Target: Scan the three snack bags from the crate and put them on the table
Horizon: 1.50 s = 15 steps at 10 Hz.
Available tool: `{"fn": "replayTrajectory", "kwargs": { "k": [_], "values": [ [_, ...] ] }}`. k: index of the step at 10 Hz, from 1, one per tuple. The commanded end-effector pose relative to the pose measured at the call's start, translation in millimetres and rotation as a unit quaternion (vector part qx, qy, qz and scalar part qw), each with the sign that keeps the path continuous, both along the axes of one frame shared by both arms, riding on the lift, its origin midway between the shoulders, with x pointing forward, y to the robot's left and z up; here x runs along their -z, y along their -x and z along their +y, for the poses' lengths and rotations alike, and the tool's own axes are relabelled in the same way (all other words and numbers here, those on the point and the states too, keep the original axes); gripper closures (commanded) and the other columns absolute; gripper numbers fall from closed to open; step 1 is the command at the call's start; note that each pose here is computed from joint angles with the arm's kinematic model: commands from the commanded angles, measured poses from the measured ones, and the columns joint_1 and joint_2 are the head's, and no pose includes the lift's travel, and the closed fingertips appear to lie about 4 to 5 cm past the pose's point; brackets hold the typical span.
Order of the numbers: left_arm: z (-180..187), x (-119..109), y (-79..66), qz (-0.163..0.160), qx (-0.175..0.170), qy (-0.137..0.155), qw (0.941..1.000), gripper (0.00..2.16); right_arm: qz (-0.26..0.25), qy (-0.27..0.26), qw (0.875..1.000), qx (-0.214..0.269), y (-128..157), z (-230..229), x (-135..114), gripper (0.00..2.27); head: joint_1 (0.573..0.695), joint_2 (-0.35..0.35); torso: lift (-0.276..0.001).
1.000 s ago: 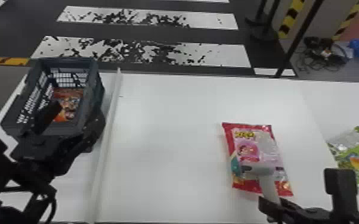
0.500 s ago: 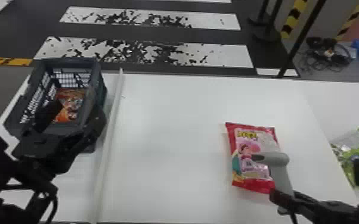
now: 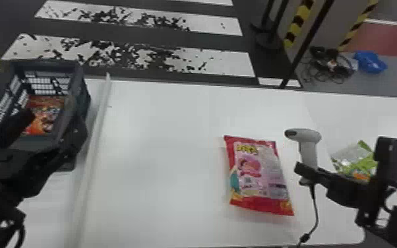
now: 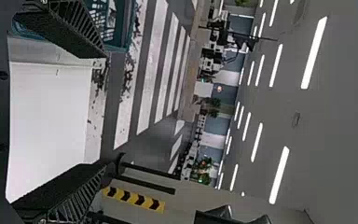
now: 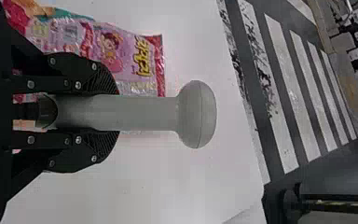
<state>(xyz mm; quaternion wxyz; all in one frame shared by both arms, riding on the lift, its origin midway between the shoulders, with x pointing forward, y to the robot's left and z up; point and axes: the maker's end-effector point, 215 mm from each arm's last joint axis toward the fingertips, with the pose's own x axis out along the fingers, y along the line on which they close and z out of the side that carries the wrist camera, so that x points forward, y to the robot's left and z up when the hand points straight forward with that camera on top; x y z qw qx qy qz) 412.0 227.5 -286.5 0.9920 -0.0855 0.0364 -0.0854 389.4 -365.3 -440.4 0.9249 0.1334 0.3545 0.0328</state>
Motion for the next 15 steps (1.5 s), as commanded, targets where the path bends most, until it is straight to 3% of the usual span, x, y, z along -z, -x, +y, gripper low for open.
{"fn": "replayTrajectory", "kwargs": {
  "k": [1, 4, 9, 10, 11, 12, 13, 14, 15],
  "values": [
    [4, -1, 1.2, 0.000, -0.003, -0.003, 1.0000, 0.03, -0.008, 0.023, 0.999, 0.026, -21, -32, 18, 2.24, 0.695, -0.178, -0.094],
    [5, -1, -0.1, 0.001, -0.004, -0.004, 1.0000, 0.03, -0.001, 0.071, 0.996, 0.052, -35, -72, 52, 2.24, 0.695, -0.245, -0.094],
    [10, 1, -1.9, 0.004, -0.006, 0.001, 1.0000, 0.03, 0.050, 0.146, 0.988, 0.030, -43, -106, 96, 2.23, 0.695, -0.294, -0.094],
    [10, 1, -2.3, 0.004, -0.006, 0.001, 1.0000, 0.03, 0.058, 0.145, 0.987, 0.031, -41, -107, 100, 2.03, 0.695, -0.298, -0.094],
    [10, 0, -3.1, 0.003, -0.005, 0.001, 1.0000, 0.03, 0.057, 0.144, 0.987, 0.032, -42, -106, 99, 1.29, 0.695, -0.302, -0.094],
    [9, 0, -3.5, 0.002, -0.005, 0.001, 1.0000, 0.03, 0.055, 0.144, 0.988, 0.032, -43, -106, 97, 0.32, 0.695, -0.304, -0.094],
    [10, 0, -3.6, 0.002, -0.006, 0.001, 1.0000, 0.03, 0.054, 0.144, 0.988, 0.032, -43, -106, 95, 0.00, 0.695, -0.304, -0.094],
    [10, 0, -3.6, 0.002, -0.006, 0.001, 1.0000, 0.03, 0.045, 0.145, 0.988, 0.037, -44, -108, 88, 0.00, 0.695, -0.303, -0.094],
    [10, 0, -3.6, 0.002, -0.006, 0.001, 1.0000, 0.03, 0.012, 0.141, 0.989, 0.043, -46, -107, 63, 0.02, 0.695, -0.305, -0.094]
  ]
}}
